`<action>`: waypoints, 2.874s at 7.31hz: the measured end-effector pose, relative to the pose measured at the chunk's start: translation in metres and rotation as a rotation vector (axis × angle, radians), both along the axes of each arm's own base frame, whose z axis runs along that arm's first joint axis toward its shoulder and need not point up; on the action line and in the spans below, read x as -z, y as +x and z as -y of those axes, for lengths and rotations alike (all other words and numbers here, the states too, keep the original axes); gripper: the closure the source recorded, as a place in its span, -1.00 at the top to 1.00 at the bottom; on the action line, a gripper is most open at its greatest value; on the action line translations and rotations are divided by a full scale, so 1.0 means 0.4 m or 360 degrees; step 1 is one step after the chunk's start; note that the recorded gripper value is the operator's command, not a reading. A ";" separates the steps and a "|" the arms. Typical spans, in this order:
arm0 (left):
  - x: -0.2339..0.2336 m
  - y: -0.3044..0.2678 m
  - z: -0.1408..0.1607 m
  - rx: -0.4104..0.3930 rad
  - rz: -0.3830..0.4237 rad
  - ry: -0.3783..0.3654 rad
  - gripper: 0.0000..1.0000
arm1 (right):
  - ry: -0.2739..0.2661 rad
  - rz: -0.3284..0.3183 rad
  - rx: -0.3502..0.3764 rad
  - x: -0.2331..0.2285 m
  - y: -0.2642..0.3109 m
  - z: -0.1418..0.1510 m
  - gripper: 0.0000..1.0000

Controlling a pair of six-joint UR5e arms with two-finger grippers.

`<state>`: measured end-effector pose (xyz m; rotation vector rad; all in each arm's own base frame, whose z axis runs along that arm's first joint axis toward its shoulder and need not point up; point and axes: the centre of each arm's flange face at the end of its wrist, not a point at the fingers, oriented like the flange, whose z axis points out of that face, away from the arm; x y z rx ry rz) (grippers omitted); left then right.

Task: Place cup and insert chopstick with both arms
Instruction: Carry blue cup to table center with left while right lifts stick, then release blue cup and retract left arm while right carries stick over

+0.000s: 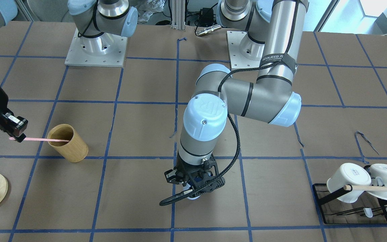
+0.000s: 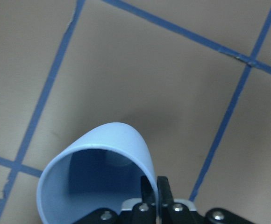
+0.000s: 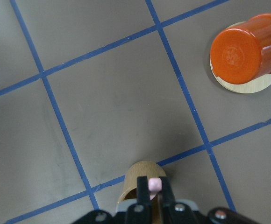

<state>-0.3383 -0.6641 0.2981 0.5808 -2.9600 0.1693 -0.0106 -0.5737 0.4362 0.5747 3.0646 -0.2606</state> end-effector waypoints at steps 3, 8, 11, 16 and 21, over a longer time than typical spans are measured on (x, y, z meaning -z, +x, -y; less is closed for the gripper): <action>0.047 -0.091 0.030 0.0046 -0.0018 0.0022 -0.33 | -0.0048 -0.0003 -0.0015 -0.177 0.011 0.013 -1.00; -0.041 -0.072 0.020 0.0105 0.0038 -0.0035 0.98 | -0.0105 0.0024 -0.0073 -0.296 0.079 0.028 -1.00; -0.275 0.017 -0.121 0.0249 0.0111 0.0069 1.00 | -0.0201 0.0001 -0.0205 -0.330 0.188 0.049 -1.00; -0.402 0.180 -0.497 0.0511 0.0198 0.0151 1.00 | -0.0379 0.0014 -0.0439 -0.201 0.421 0.079 -1.00; -0.504 0.386 -0.468 0.0603 0.0177 0.0150 1.00 | -0.0629 0.0024 -0.0682 -0.114 0.656 0.045 -1.00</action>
